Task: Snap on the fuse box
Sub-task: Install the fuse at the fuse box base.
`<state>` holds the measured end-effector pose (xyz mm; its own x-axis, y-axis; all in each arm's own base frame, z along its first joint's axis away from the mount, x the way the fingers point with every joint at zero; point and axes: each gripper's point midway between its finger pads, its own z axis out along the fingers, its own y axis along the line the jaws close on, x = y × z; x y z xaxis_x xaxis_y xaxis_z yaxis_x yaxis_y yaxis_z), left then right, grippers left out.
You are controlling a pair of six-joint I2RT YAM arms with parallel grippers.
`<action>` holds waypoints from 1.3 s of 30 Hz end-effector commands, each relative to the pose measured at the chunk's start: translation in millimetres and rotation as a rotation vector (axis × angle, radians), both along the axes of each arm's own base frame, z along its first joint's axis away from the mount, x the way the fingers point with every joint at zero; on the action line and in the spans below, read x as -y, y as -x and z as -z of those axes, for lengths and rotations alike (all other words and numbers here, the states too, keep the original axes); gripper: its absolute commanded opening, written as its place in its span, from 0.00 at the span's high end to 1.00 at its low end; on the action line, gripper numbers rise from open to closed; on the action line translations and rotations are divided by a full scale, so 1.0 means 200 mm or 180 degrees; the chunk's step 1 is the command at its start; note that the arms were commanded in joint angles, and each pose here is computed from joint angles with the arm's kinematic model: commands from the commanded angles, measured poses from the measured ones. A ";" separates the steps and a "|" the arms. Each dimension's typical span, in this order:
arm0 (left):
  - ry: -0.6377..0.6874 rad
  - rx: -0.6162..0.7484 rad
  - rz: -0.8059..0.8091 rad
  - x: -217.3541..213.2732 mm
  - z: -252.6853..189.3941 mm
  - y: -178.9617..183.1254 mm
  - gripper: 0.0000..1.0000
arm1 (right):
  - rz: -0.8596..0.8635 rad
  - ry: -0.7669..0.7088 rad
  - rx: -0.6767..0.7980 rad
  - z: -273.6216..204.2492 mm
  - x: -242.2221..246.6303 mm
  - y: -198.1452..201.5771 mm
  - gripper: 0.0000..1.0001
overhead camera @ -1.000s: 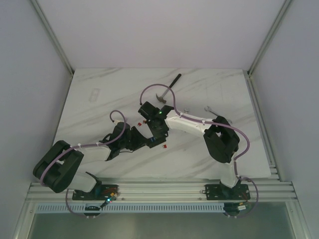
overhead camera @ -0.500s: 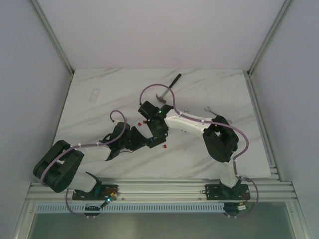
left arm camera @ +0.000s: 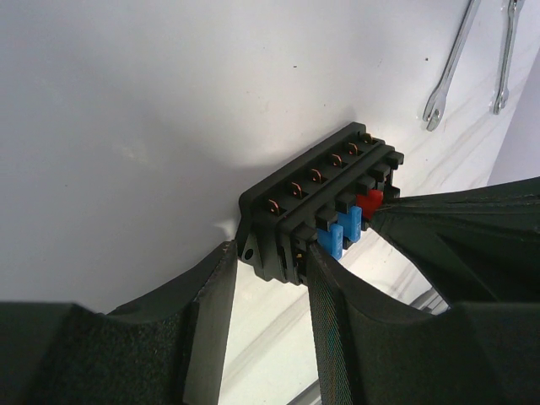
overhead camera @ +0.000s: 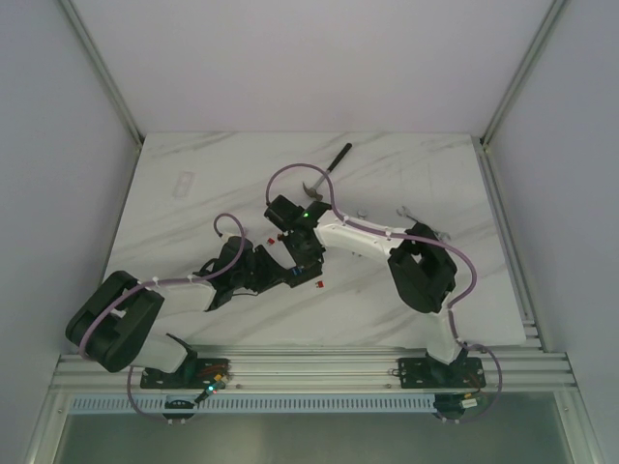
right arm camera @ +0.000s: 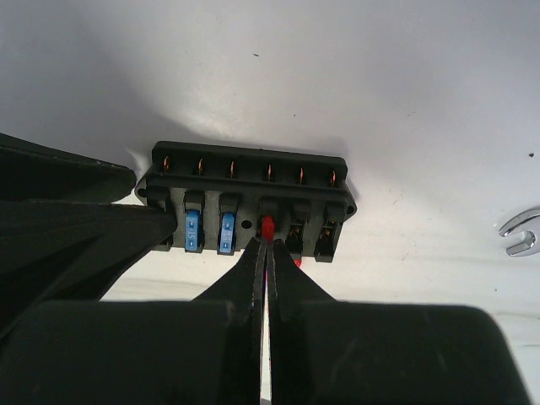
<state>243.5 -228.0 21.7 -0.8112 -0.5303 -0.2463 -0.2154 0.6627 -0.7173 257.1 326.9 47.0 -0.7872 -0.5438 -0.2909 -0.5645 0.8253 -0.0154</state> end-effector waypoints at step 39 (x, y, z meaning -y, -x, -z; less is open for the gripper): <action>-0.0525 -0.0508 -0.0096 -0.17 0.25 0.18 0.52 | 0.0233 0.1121 -0.1022 0.78 0.53 0.35 1.00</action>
<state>243.7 -228.1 21.1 -0.8109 -0.5311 -0.2457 -0.2153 0.6612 -0.7186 258.6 324.7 34.7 -0.8153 -0.5002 -0.2915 -0.5386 0.8401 0.0649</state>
